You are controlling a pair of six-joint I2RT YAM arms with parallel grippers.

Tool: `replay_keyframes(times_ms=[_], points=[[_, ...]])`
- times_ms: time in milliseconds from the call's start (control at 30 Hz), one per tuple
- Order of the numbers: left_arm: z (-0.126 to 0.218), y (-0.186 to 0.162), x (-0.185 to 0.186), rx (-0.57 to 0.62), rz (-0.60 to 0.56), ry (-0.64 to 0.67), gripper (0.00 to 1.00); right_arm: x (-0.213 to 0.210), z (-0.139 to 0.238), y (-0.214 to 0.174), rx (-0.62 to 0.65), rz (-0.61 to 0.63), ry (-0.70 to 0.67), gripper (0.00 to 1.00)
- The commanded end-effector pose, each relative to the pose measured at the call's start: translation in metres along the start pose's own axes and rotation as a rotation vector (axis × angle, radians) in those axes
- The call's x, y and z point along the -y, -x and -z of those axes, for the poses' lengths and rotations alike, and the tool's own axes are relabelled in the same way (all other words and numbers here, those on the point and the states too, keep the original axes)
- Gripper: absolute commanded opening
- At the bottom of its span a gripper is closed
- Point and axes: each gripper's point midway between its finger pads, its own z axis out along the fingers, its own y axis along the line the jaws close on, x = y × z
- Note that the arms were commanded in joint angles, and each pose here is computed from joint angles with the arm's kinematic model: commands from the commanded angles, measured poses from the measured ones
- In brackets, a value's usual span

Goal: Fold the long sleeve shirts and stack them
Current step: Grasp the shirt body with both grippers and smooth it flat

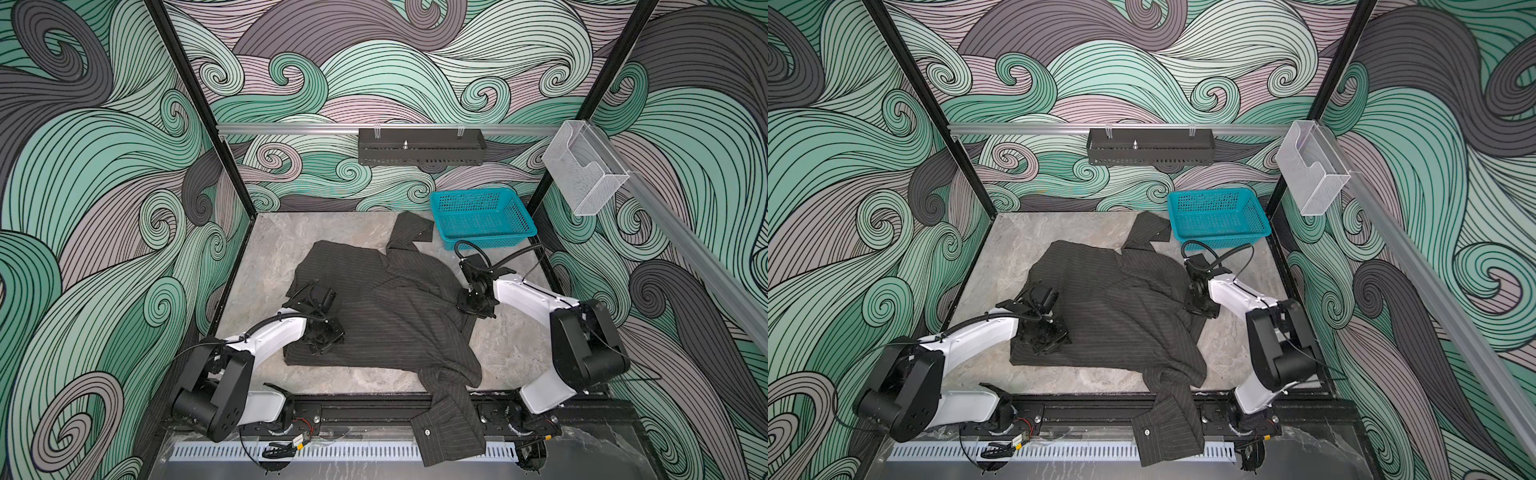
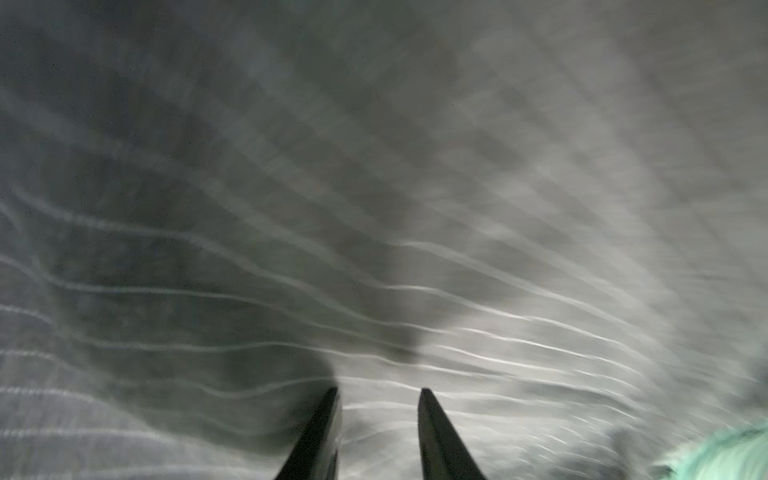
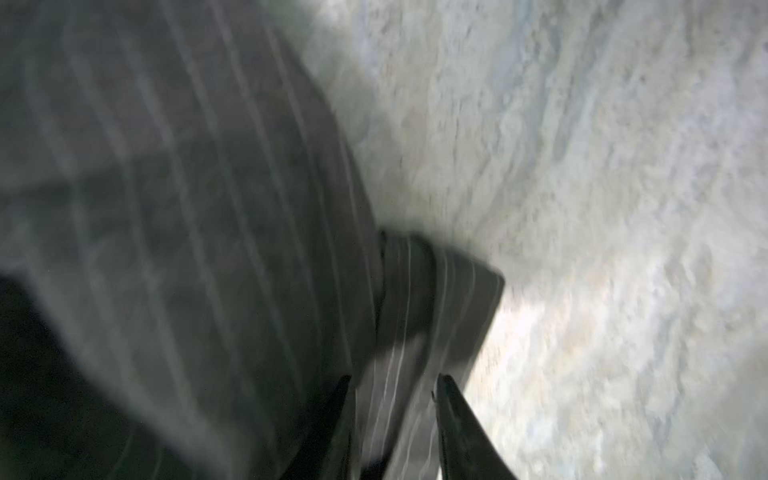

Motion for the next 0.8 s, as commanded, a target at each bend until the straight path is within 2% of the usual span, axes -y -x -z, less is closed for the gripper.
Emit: replay_keyframes(times_ms=[0,100,233,300,400,500,633,700,767], points=[[-0.011,-0.003,-0.025,0.003,0.017,0.094,0.34,-0.003,-0.009,0.024,0.044,0.011,-0.022,0.34],[-0.018,-0.001,-0.049,-0.011,0.028,0.175,0.34,0.009,-0.027,0.025,0.01,0.006,-0.097,0.33],[-0.016,0.017,-0.074,0.0,0.121,0.184,0.35,0.028,-0.035,0.033,0.003,0.012,-0.198,0.29],[-0.01,0.028,-0.071,0.009,0.149,0.149,0.35,0.033,-0.03,0.043,0.003,0.024,-0.23,0.31],[0.001,0.047,-0.073,0.043,0.158,0.203,0.36,0.037,-0.023,0.061,0.022,0.074,-0.276,0.31],[0.011,0.067,-0.076,0.07,0.177,0.195,0.36,0.04,-0.019,0.077,0.029,0.137,-0.324,0.31],[0.011,0.072,-0.061,0.032,0.167,0.122,0.37,0.019,0.005,0.08,0.053,0.153,-0.209,0.37],[0.012,0.07,-0.053,0.021,0.155,0.08,0.38,0.011,0.029,0.071,0.086,0.126,-0.145,0.45],[0.018,0.067,-0.047,0.02,0.138,0.051,0.41,0.001,0.051,0.054,0.109,0.102,-0.079,0.49]])
